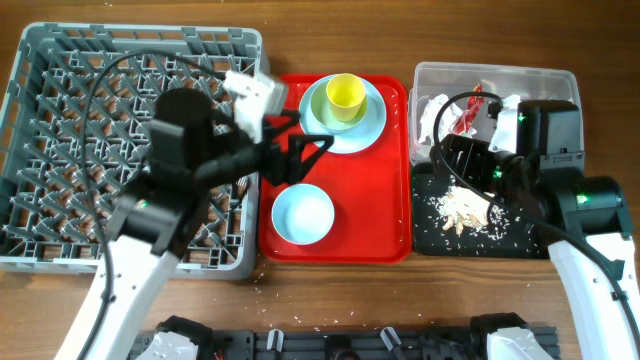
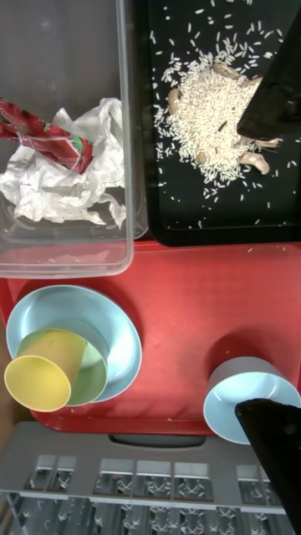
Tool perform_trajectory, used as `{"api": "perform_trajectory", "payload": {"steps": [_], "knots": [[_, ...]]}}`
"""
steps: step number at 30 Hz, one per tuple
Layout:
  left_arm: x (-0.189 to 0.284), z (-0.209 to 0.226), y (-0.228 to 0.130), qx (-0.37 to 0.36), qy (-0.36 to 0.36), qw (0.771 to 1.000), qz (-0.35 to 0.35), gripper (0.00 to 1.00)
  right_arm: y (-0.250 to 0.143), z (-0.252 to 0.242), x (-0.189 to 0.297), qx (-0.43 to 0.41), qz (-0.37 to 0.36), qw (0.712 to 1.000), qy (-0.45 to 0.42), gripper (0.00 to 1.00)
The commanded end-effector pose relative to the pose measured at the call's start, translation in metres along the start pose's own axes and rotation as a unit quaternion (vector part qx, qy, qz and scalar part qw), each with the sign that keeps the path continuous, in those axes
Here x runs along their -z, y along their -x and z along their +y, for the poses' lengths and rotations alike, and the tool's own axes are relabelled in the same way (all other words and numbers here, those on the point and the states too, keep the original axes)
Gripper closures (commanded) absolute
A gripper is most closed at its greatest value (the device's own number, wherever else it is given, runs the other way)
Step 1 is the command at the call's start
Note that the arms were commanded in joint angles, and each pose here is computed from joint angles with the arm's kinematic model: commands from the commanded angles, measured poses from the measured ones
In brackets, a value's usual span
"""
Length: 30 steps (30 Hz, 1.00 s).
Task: Sort waste into correct bins and load items into the dishwasher rack
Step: 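Reach the left gripper to the yellow cup and grip its rim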
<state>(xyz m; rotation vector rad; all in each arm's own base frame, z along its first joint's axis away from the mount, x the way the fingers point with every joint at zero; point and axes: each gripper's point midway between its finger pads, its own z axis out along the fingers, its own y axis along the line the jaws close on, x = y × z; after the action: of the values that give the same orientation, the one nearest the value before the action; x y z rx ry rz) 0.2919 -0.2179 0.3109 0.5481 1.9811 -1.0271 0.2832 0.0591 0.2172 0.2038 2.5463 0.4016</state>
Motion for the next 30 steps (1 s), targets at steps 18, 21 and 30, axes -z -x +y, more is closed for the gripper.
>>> {"api": "perform_trajectory", "payload": {"steps": [18, 21, 30], "knots": [[-0.200, 0.114, -0.001, 0.095, 0.333, 0.919, 0.190, 0.63, 0.002, 0.003, 0.004, 0.000, -0.007, 1.000, 0.008, 0.00], [-0.221, 0.139, -0.031, 0.100, 0.346, 0.907, 0.217, 0.63, 0.002, 0.003, 0.004, 0.000, -0.007, 1.000, 0.008, 0.00], [-0.234, 0.175, -0.079, 0.101, 0.382, 0.881, 0.259, 0.73, 0.002, 0.003, 0.004, 0.000, -0.007, 1.000, 0.008, 0.00]]}}
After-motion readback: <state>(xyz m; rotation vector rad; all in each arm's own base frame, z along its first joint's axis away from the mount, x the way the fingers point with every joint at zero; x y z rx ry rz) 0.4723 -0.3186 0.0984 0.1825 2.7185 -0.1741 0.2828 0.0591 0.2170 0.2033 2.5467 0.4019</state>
